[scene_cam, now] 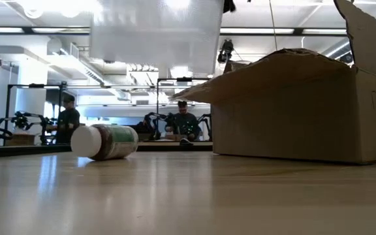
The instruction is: Unpack boxes
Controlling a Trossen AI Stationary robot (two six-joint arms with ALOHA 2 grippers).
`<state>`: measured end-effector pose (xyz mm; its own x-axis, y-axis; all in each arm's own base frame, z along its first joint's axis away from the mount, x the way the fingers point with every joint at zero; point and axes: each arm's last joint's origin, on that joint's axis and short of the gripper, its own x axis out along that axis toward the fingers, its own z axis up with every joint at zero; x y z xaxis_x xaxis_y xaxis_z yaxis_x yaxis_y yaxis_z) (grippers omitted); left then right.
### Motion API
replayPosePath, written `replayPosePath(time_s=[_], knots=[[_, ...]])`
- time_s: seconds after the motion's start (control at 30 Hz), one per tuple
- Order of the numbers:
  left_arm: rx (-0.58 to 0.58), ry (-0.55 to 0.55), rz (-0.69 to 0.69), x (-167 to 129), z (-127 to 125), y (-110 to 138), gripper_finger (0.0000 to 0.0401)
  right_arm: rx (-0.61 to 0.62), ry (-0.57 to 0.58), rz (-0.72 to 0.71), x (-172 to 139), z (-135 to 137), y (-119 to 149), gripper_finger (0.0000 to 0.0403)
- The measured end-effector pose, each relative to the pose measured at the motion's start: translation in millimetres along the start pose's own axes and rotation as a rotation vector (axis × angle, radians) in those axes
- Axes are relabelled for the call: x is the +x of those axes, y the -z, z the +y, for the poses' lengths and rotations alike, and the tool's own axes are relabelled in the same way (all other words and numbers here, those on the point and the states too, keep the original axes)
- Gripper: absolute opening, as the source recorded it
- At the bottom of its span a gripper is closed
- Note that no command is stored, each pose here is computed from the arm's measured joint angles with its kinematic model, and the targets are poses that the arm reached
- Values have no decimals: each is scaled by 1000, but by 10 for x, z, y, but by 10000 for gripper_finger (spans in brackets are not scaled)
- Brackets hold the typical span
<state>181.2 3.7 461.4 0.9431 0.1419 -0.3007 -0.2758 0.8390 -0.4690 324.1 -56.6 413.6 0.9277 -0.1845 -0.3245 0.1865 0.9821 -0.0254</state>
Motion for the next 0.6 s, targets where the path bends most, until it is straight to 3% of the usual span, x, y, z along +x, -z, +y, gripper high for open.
replayPosePath(time_s=[0.17, 0.3, 0.47, 0.6], knots=[[-15, 21, -17, -113, 1, -11, 130, 0, 127, 3, 5, -37, 3, 0], [-33, 8, 72, -81, 10, 71, 171, 4, 220, 5, 2, -83, 4, 0], [-87, -82, 260, 83, 40, 254, 197, 27, 280, 3, 2, -156, 6, 0], [-120, -123, 330, 233, 22, 335, 206, 28, 300, 18, 47, -195, 32, 0]])
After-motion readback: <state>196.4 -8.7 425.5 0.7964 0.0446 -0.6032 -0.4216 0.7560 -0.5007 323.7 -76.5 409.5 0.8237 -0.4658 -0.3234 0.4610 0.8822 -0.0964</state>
